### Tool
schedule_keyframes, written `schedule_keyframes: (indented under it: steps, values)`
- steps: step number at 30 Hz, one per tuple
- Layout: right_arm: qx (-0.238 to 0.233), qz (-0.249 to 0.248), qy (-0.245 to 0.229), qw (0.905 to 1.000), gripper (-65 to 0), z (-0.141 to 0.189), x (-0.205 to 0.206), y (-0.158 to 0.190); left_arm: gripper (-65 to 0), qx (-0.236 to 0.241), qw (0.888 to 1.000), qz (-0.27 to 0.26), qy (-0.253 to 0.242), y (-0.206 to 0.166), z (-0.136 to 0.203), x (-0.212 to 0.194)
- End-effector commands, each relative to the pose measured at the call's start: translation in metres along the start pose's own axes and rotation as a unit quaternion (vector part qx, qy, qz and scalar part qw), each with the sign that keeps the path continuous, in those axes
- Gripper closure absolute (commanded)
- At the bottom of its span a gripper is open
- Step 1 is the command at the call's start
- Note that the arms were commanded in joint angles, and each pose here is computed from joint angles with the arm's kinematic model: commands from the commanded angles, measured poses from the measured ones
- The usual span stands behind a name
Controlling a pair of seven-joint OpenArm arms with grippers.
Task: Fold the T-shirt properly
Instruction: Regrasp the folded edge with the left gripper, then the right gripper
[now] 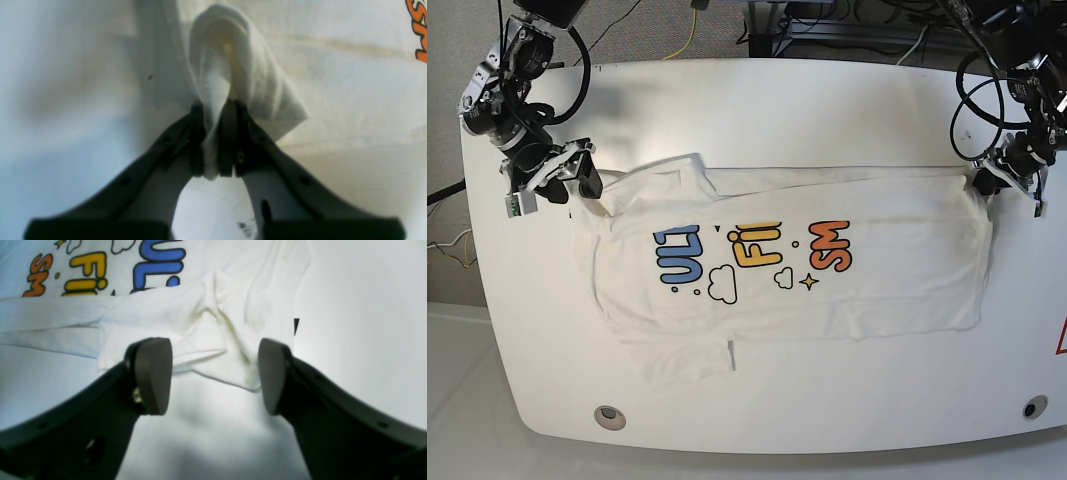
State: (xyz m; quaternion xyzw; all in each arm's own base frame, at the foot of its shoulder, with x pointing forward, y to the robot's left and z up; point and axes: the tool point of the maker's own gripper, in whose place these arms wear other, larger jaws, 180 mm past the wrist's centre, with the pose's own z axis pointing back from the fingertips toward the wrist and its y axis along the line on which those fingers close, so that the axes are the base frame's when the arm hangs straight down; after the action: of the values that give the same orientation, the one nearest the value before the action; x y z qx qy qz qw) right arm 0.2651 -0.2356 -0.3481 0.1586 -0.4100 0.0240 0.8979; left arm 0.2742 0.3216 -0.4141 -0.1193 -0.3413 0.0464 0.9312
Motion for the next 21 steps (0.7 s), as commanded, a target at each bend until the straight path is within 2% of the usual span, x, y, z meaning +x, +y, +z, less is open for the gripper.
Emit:
schedule_keyframes:
  steps: [1, 8, 17, 21]
  values:
    - [0.003, 0.012, -0.027, 0.9996, -38.8, 0.004, 0.017, 0.000, -6.7, 0.007, 1.000, -0.010, -0.011, 0.005, 0.006, 0.012]
    - [0.000, 0.009, -0.029, 0.9995, -38.8, 0.003, 0.017, -0.001, -6.7, 0.007, 1.000, -0.011, -0.011, 0.006, 0.006, 0.013]
    - [0.011, -0.026, -0.033, 0.9990, -38.8, -0.011, 0.013, -0.003, -6.7, 0.007, 1.000, -0.011, -0.010, 0.006, 0.006, 0.012]
    - [0.010, -0.032, -0.058, 0.9978, -38.8, -0.012, 0.019, -0.005, -6.7, 0.008, 1.000, -0.010, -0.009, 0.006, 0.006, 0.010]
